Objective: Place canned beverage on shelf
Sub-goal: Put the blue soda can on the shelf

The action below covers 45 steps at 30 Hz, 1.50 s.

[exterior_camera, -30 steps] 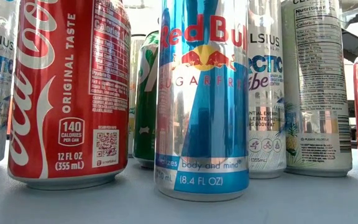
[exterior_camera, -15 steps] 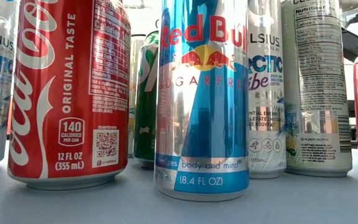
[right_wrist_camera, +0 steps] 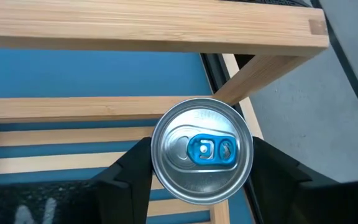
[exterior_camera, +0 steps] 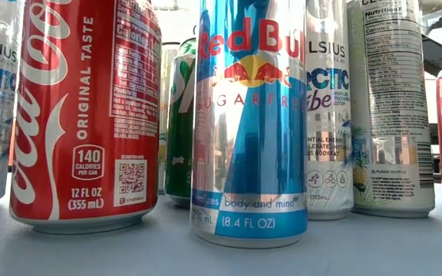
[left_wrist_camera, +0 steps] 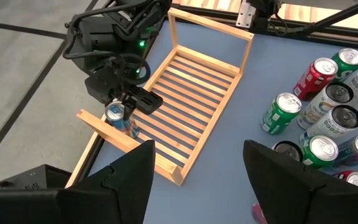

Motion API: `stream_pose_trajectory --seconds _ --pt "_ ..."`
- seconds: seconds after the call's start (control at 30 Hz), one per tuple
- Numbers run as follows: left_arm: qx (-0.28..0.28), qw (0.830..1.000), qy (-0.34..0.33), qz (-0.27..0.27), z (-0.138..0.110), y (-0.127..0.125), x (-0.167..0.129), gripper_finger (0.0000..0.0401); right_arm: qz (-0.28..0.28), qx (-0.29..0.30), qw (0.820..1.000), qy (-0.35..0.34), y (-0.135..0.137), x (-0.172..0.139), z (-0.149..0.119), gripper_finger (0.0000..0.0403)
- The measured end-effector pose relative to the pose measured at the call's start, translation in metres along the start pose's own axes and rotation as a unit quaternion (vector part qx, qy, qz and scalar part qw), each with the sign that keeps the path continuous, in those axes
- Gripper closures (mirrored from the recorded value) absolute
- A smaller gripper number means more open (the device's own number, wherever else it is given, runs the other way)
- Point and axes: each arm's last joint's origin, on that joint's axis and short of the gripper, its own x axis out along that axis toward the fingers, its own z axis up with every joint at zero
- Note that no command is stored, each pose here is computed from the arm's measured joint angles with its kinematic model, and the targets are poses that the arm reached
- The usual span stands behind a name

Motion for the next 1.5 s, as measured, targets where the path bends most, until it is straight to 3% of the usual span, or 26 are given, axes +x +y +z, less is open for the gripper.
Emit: stream_pose_trajectory --seconds 1.0,1.3,1.5 --pt "-0.001 1.0 -0.001 0.011 0.0 0.001 0.0 0.0168 0.003 -0.005 1.0 -0.004 -0.007 -0.003 0.001 0.0111" --pt "0.003 1.0 -0.001 0.011 0.0 0.001 0.0 0.0168 0.004 -0.003 1.0 0.008 -0.016 -0.025 0.006 0.011" --pt "0.013 1.0 0.001 -0.005 0.0 0.0 0.0 0.0168 0.039 -0.041 0.998 0.004 -0.002 -0.095 0.01 0.011"
